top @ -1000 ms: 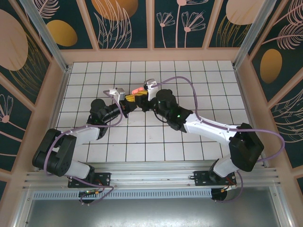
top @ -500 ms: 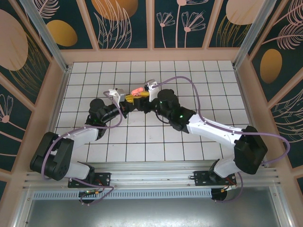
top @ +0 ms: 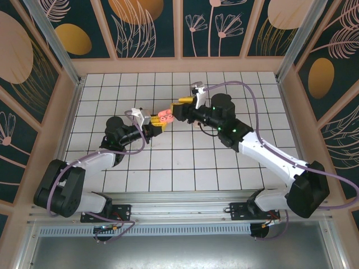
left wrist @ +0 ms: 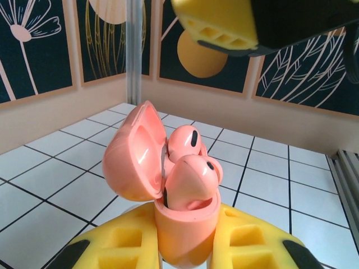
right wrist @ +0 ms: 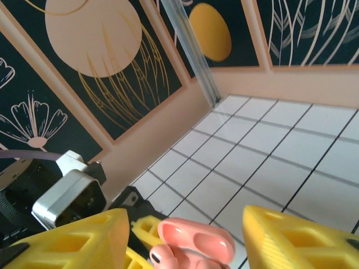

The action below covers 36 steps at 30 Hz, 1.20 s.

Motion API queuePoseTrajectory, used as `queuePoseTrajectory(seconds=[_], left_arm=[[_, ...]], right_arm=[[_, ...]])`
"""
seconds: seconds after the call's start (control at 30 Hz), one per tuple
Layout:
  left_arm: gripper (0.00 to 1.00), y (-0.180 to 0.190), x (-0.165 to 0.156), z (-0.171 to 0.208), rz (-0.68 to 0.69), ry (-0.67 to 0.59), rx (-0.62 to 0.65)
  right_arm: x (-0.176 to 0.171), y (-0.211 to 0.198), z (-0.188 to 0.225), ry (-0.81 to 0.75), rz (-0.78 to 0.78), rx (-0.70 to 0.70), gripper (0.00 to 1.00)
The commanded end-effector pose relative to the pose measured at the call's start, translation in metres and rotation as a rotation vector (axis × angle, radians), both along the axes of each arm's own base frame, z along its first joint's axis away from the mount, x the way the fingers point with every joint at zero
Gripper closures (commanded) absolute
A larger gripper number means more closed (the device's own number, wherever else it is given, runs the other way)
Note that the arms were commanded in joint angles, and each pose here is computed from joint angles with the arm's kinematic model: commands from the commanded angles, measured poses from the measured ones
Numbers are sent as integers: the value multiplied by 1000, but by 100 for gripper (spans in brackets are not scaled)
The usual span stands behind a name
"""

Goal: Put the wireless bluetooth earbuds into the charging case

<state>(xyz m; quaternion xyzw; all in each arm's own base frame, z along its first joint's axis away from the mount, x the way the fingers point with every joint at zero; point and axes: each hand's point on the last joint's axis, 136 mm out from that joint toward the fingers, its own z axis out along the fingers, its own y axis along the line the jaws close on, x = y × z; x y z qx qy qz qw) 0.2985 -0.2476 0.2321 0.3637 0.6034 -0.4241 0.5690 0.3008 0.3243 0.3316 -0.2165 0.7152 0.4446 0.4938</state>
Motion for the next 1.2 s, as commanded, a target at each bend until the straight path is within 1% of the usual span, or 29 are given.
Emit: queuePoseTrajectory(seconds=[0.0, 0.07, 0.13, 0.2, 0.3, 0.43, 0.57, 0.77, 1.0, 1.17], left_arm=[[92, -4, -9, 17, -55, -67, -3], [93, -5, -11, 20, -72, -69, -7], [92, -6, -11, 21, -74, -70, -8], [93, -5, -10, 22, -70, -71, -8], [92, -6, -10, 22, -71, -70, -9], [92, -6, -10, 24, -71, -70, -11], [92, -6, -9, 26, -69, -72, -14], [92, -7, -9, 27, -71, -72, -19], [92, -7, -10, 30, -81, -75, -27], [92, -8, -11, 31, -87, -77, -28]], right_arm=[[-16, 4, 4, 72, 119, 24, 40], [-15, 3, 0, 115, 147, 32, 39], [-18, 5, 1, 121, 173, 32, 38], [-15, 4, -3, 130, 149, 19, 36], [-9, 2, -12, 156, 104, -24, 31], [-6, 9, -31, 195, 93, -115, 29], [-7, 19, -44, 214, 109, -166, 28], [-5, 22, -51, 221, 114, -184, 28], [4, 19, -60, 232, 60, -208, 29], [8, 19, -59, 224, 41, -201, 29]])
